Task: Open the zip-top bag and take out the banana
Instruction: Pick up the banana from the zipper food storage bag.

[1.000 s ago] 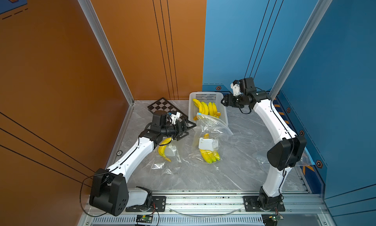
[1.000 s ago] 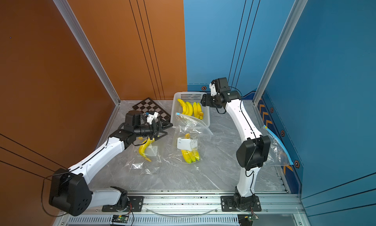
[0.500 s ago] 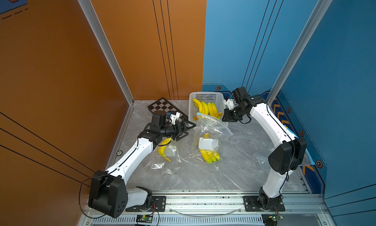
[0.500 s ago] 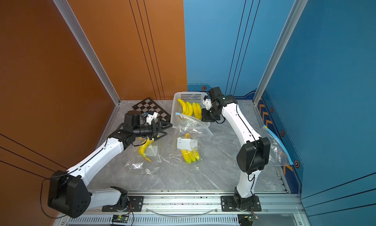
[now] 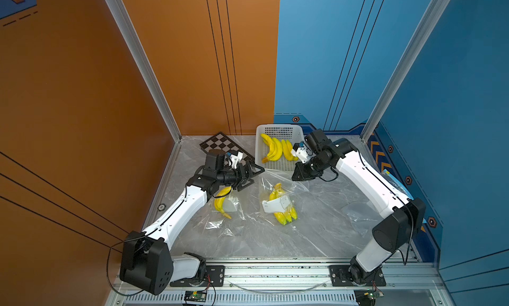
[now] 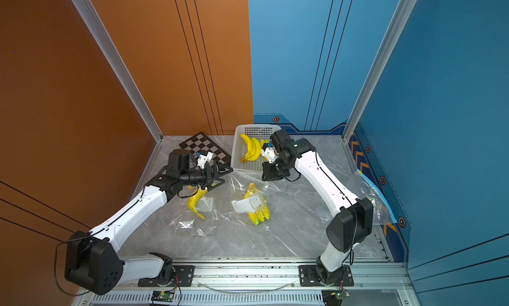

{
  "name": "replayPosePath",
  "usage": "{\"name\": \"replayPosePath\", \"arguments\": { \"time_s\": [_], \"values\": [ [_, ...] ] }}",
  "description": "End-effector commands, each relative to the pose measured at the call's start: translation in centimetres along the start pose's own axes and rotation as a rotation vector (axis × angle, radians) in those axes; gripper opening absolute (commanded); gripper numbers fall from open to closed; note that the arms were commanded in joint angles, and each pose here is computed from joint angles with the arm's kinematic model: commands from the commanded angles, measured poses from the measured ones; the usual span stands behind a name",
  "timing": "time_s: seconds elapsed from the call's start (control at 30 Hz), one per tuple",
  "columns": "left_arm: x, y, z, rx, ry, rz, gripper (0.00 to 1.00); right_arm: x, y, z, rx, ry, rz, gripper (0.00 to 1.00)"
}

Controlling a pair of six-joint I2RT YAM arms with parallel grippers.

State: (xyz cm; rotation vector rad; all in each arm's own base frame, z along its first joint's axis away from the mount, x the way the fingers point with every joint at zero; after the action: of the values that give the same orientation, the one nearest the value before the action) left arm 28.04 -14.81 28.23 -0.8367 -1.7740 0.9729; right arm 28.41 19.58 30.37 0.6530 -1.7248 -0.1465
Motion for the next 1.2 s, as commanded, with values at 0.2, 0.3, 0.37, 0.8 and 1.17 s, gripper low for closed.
{"name": "replayPosePath", "arguments": {
  "time_s": [0.2,0.3,0.37,0.8,1.17],
  "values": [
    [2.5,-4.5,-0.6,-0.292,0.031,-0.198,0.98,-2.4,2.8,2.6,0.02,0.073,-0.014,0.22],
    [2.0,-5.5,0.4,-0.458,0.161,-0.316,0.98,-2.8,3.1,2.7,0.016,0.056,-0.007,0.22],
    [1.7,-5.2,0.6,-0.499,0.2,-0.329,0.98,-2.8,3.0,2.7,0.001,0.04,-0.008,0.22],
    [-3.0,-7.4,2.3,-1.012,0.424,-0.427,0.98,-2.6,2.2,2.9,-0.057,-0.022,-0.012,0.22],
    [-0.6,-7.2,1.8,-0.822,0.309,-0.442,0.98,3.5,-0.9,2.7,-0.174,-0.268,-0.002,0.48]
  ]
}}
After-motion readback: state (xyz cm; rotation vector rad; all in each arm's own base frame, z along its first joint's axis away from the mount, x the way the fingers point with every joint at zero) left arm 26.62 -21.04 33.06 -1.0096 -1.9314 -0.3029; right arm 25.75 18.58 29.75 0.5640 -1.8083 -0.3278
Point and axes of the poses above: each gripper's point midway between its finger pads, its own x axis back along the fingers, its own y axis along the line the jaws close on, z = x × y, the point moved 9 cm from there along x, back along the fingers, and after that the axes turned 5 degrees about -x, right-handed, at the moved point
